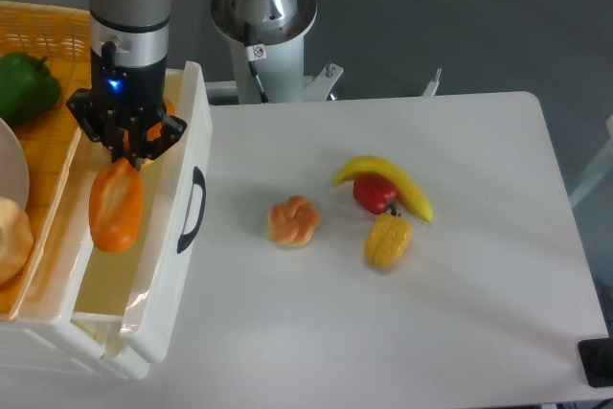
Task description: Place the long bread in the upper white drawer
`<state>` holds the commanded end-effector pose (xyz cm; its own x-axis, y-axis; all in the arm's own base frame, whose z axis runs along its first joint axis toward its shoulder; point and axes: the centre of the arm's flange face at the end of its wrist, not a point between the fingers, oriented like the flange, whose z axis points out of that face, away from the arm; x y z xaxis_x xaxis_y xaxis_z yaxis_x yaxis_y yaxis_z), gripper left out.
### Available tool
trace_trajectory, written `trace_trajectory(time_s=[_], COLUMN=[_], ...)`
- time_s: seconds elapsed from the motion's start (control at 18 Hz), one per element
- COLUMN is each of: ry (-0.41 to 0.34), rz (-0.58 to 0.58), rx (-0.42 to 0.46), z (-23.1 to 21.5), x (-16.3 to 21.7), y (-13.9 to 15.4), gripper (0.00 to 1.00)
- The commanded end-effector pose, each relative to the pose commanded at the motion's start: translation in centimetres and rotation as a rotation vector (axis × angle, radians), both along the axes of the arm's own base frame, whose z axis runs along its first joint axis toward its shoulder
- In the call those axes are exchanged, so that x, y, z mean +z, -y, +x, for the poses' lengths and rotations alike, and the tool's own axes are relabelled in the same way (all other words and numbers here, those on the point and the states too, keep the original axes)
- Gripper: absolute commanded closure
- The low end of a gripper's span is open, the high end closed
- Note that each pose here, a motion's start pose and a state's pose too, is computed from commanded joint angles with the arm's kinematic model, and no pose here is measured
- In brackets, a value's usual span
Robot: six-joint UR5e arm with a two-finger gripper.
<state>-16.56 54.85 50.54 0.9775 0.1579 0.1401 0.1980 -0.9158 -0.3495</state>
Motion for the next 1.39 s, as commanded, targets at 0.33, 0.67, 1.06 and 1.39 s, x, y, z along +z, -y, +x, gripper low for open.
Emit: trace_trajectory(time_s=[0.33, 0.67, 1.06, 1.39], ry=[-0.026, -0.024, -0.045, -0.135], rz=[-0.036, -0.045, -0.046, -0.121], rx=[0.038, 0.066, 0.084, 0.037], z=[-1.8, -3.4, -7.9, -12.7], x=[-0.7, -1.0, -1.5, -3.7], y=[0.5, 1.0, 1.9, 2.8], gripper=[0.0, 0.0, 0.0, 0.0])
